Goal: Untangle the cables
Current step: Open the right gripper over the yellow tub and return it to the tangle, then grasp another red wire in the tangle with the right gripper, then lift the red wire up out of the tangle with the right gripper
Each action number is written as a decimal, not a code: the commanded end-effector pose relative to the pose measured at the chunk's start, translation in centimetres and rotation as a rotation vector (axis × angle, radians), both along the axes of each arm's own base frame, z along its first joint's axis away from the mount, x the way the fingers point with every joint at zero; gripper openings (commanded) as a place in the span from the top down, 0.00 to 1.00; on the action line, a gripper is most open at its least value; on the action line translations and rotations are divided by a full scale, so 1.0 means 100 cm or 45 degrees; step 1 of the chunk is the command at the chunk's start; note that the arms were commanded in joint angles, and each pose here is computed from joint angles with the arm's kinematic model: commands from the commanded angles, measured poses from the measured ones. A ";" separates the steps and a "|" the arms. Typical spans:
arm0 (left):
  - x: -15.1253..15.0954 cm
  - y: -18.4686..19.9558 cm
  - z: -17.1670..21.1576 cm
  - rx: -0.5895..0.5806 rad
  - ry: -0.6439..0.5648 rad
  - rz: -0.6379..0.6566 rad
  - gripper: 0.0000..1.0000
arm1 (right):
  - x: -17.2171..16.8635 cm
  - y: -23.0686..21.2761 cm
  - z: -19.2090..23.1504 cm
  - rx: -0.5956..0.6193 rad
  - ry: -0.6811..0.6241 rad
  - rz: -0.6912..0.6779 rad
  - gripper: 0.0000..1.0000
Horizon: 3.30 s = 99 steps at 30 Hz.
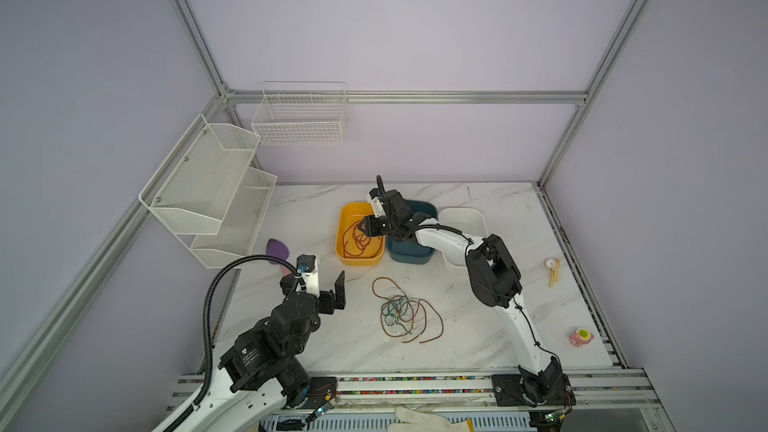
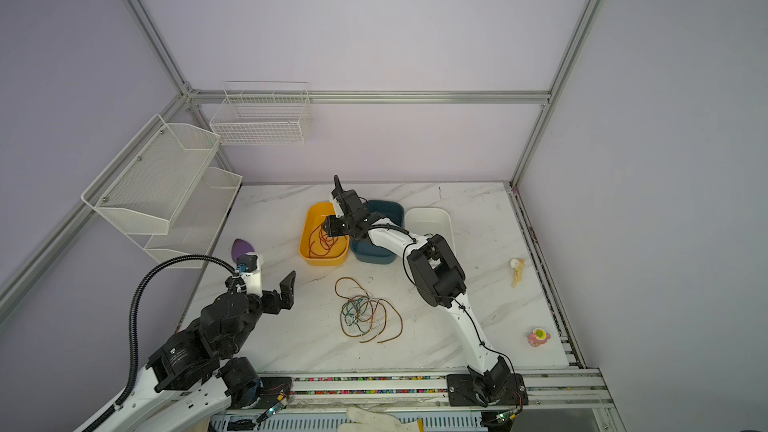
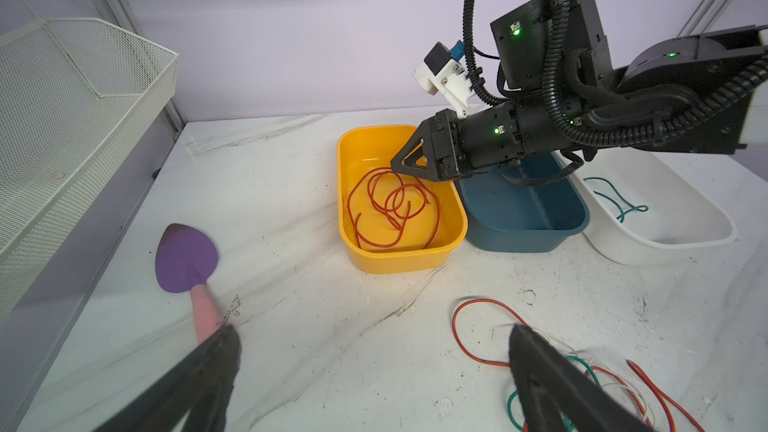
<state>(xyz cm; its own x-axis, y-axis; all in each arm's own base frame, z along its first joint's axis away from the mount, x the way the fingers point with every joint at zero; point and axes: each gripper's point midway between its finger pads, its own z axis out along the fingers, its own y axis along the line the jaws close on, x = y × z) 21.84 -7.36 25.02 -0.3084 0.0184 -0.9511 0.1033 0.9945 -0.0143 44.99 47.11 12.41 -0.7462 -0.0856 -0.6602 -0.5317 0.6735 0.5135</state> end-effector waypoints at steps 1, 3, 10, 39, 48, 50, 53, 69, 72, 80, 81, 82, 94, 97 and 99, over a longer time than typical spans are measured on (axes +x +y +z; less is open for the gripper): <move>0.003 -0.003 -0.007 0.009 -0.007 -0.009 0.00 | -0.003 -0.011 0.040 0.003 -0.076 -0.025 0.60; 0.003 -0.004 -0.007 0.007 -0.005 -0.018 0.00 | -0.006 -0.016 0.050 0.005 -0.096 -0.036 0.54; 0.003 -0.009 -0.010 0.009 0.014 -0.049 0.00 | -0.024 -0.055 0.084 -0.023 -0.154 -0.152 0.37; 0.005 -0.038 -0.029 0.050 0.166 -0.193 0.00 | -0.230 -0.175 0.019 0.241 0.269 -0.431 0.30; 0.005 -0.039 -0.031 0.055 0.176 -0.192 0.00 | -0.231 -0.172 -0.019 0.157 0.333 -0.495 0.38; 0.006 -0.039 -0.032 0.057 0.180 -0.193 0.00 | -0.229 -0.175 -0.024 0.132 0.336 -0.516 0.39; 0.006 -0.040 -0.032 0.059 0.184 -0.197 0.00 | -0.230 -0.177 -0.032 0.113 0.348 -0.528 0.39; 0.007 -0.044 -0.037 0.071 0.210 -0.213 0.00 | -0.235 -0.158 -0.051 0.118 0.409 -0.476 0.58; 0.007 -0.045 -0.037 0.072 0.214 -0.216 0.00 | -0.235 -0.160 -0.047 0.108 0.395 -0.480 0.62; 0.007 -0.046 -0.038 0.071 0.222 -0.227 0.00 | -0.237 -0.155 -0.033 0.181 0.367 -0.438 0.83; 0.006 -0.046 -0.039 0.073 0.224 -0.228 0.00 | -0.237 -0.153 -0.030 0.204 0.362 -0.424 0.88; 0.006 -0.046 -0.039 0.072 0.224 -0.228 0.00 | -0.237 -0.150 -0.026 0.222 0.354 -0.407 0.91; 0.006 -0.050 -0.042 0.080 0.251 -0.249 0.00 | -0.229 -0.138 0.061 0.244 0.101 -0.298 1.00; 0.006 -0.052 -0.045 0.087 0.267 -0.258 0.00 | -0.228 -0.134 0.083 0.274 0.049 -0.260 1.00; 0.006 -0.053 -0.046 0.088 0.275 -0.262 0.00 | -0.229 -0.131 0.096 0.284 0.022 -0.232 1.00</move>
<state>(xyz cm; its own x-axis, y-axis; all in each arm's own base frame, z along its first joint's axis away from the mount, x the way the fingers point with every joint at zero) 22.28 -12.40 19.45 -0.4995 0.1762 -0.8482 0.2960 0.9549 0.0241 22.32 34.05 21.11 -0.7681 0.2417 -0.5930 -0.3570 0.6072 0.7099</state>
